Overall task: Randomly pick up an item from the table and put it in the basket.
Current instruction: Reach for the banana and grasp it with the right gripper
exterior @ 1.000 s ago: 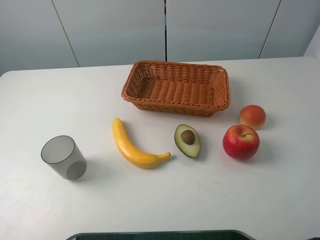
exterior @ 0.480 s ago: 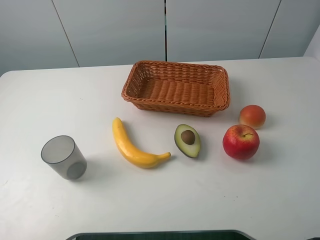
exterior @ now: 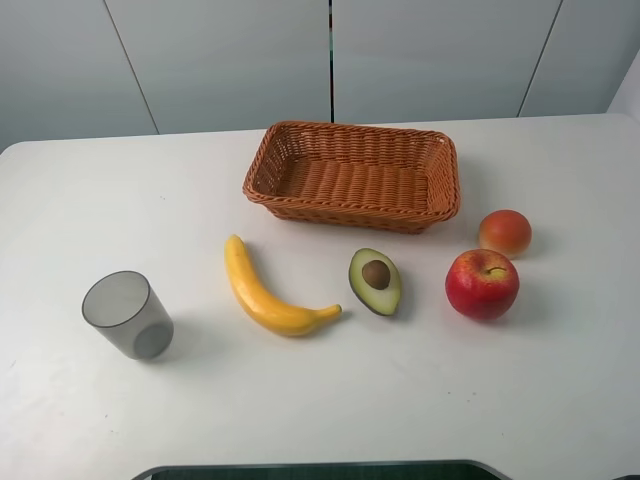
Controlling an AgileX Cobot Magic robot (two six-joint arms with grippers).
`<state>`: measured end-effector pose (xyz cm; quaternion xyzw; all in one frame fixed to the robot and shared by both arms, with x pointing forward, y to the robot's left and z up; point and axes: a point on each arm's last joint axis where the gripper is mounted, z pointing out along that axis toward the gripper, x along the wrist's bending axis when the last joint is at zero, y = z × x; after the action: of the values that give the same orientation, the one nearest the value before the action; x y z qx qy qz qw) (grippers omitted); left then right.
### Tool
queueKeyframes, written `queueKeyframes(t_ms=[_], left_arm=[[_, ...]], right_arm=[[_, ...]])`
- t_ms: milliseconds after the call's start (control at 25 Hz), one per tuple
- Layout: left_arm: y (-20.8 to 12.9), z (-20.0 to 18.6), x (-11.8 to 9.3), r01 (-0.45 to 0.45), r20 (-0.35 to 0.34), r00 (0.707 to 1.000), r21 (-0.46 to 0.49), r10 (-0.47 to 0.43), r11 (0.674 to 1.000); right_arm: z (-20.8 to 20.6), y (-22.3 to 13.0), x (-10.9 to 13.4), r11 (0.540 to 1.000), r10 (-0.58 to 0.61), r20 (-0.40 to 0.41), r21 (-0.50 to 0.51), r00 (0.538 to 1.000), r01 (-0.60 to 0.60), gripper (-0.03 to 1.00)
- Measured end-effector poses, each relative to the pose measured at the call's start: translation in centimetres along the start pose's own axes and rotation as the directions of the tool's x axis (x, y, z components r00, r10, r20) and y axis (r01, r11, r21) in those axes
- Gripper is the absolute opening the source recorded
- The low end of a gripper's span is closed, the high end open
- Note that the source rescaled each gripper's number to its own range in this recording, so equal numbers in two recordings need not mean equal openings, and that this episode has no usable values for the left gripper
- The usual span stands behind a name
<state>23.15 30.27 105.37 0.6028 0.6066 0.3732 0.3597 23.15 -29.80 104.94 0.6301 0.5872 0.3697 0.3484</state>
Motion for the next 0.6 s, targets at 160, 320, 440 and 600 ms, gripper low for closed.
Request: queueKeyframes(t_ms=[160,320,440,600], left_arm=[[0.0,0.0,0.0,0.000,0.000,1.000,0.000,0.000,1.000],[0.0,0.0,0.0,0.000,0.000,1.000,0.000,0.000,1.000],[0.0,0.0,0.0,0.000,0.000,1.000,0.000,0.000,1.000],[0.0,0.0,0.0,0.000,0.000,1.000,0.000,0.000,1.000]], right_arm=[[0.0,0.0,0.0,1.000,0.000,0.000,0.000,1.000,0.000,1.00],[-0.4,0.1,0.0,1.000,0.000,0.001,0.009,1.000,0.000,1.00],[-1.5,0.8,0.1,1.000,0.000,0.002,0.031,1.000,0.000,1.00],[-2.2,3.3,0.2,0.997,0.000,0.004,0.073,1.000,0.000,1.00]])
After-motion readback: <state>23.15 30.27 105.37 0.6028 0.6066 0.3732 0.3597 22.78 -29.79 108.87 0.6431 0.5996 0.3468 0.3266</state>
